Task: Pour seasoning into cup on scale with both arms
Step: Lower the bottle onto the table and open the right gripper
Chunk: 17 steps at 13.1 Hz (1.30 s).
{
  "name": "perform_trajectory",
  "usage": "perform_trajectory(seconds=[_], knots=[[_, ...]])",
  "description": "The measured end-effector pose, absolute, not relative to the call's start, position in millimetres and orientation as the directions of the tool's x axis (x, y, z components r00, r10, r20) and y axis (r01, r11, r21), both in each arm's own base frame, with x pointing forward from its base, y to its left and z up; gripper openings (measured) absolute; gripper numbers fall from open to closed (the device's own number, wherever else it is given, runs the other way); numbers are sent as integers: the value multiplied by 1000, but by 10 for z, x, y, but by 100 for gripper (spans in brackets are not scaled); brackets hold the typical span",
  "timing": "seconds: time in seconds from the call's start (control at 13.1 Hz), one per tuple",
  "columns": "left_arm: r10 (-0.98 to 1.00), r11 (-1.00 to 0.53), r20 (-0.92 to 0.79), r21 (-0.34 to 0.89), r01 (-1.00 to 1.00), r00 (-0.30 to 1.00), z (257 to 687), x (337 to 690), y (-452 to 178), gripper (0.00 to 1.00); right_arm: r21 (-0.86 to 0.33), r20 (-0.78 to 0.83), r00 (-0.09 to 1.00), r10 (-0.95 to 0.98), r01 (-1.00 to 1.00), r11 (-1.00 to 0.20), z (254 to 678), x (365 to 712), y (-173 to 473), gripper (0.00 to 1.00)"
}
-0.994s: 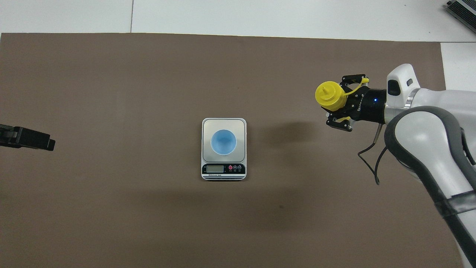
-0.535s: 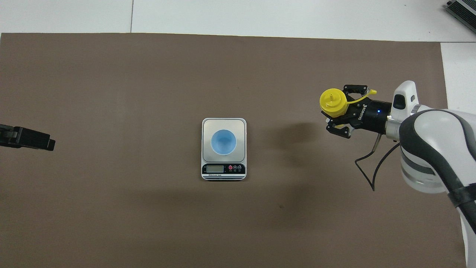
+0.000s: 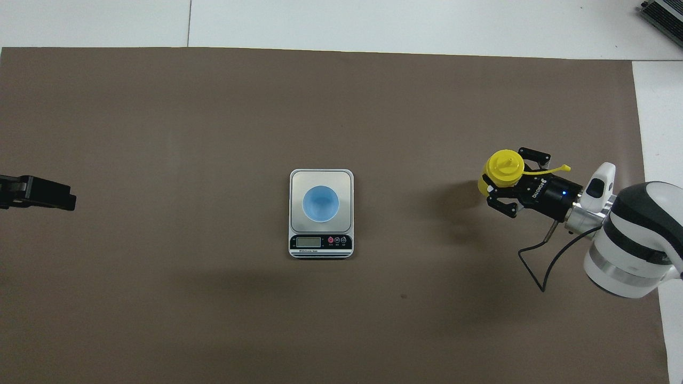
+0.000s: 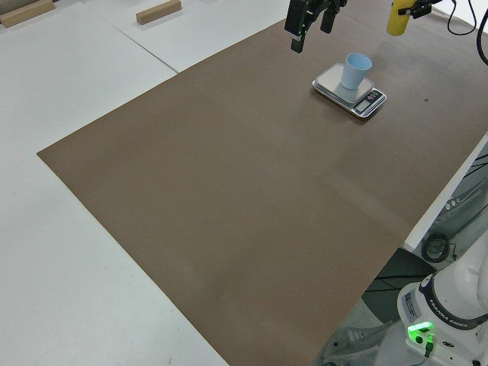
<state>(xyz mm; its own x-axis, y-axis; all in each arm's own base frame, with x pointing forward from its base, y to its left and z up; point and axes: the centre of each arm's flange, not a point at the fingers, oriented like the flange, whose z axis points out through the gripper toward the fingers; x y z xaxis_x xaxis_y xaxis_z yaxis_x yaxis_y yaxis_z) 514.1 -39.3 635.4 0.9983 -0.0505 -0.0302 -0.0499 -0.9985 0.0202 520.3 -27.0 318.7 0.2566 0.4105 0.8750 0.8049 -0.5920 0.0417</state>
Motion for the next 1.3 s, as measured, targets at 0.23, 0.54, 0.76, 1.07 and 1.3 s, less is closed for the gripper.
perform_trajectory(seconds=[0.23,0.54,0.76,1.07,1.3], knots=[[-46,-999,-7,19,-45,999,6381,5140,-384,100,35,881,260,396,797,-603,3169,5143,-396,47],[-46,-999,3,19,-46,999,6397,5142,-388,100,58,893,223,391,804,-592,3074,5033,-594,47],[-45,-999,7,19,-46,999,6396,5147,-385,100,50,899,220,380,809,-586,3054,5012,-598,47],[-34,-999,2,20,-34,999,6383,5147,-324,100,59,896,213,390,814,-579,2985,4965,-609,48],[-39,-999,0,20,-39,999,6379,5143,-348,100,183,882,101,461,827,-532,3000,4973,-654,79]])
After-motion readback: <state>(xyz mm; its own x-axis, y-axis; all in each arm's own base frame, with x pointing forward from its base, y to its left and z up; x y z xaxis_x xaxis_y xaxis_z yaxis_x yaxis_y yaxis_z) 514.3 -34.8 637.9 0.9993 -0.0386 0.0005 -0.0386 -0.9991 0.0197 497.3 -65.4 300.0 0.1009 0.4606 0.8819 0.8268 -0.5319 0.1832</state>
